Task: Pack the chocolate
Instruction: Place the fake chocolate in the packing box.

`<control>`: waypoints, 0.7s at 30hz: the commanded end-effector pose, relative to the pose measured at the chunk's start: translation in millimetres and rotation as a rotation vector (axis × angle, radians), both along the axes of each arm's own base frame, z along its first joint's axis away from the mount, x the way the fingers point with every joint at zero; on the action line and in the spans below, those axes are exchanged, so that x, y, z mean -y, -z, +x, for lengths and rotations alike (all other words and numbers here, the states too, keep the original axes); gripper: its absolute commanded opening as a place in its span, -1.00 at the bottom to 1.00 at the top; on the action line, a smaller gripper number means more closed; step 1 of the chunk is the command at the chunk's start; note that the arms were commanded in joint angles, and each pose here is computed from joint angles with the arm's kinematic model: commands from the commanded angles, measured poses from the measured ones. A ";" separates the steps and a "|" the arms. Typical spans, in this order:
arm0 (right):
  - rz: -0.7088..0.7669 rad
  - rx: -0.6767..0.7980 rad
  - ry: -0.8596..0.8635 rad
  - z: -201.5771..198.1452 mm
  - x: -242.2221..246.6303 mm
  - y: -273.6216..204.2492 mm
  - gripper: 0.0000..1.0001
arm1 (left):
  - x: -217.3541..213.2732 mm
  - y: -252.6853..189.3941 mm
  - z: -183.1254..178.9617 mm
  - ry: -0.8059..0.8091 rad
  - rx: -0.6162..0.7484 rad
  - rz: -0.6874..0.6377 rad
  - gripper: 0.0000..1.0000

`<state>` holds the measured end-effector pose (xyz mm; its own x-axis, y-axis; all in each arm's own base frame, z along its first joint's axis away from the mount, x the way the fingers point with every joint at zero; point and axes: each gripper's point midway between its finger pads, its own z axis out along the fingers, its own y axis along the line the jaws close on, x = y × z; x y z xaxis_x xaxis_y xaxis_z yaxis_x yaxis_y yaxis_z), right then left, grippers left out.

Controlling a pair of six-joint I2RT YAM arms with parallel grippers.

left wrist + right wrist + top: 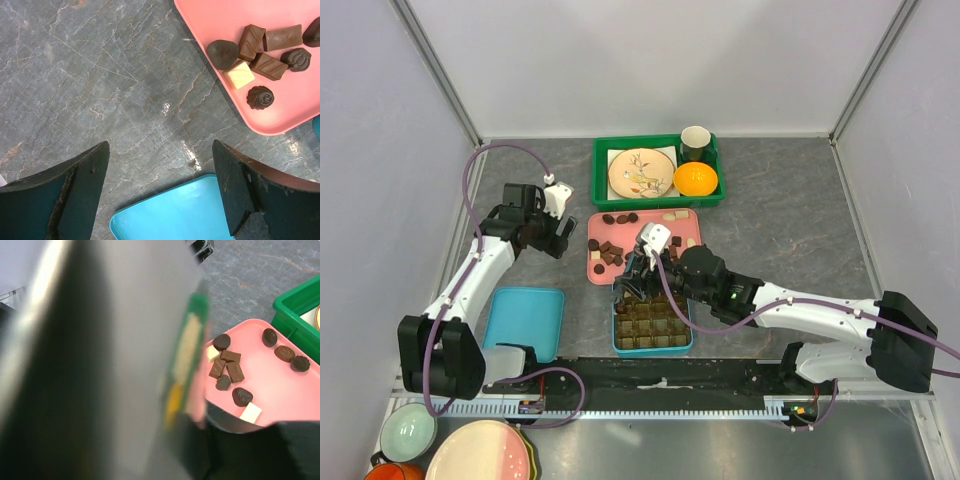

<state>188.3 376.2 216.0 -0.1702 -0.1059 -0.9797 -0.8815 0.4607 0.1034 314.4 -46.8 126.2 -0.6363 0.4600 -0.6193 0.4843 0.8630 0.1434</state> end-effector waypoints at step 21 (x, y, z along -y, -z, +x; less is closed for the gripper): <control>0.110 0.257 0.229 129.8 -27.6 -56.3 -0.45 | 1.6 -13.3 4.4 0.015 0.045 -0.015 0.81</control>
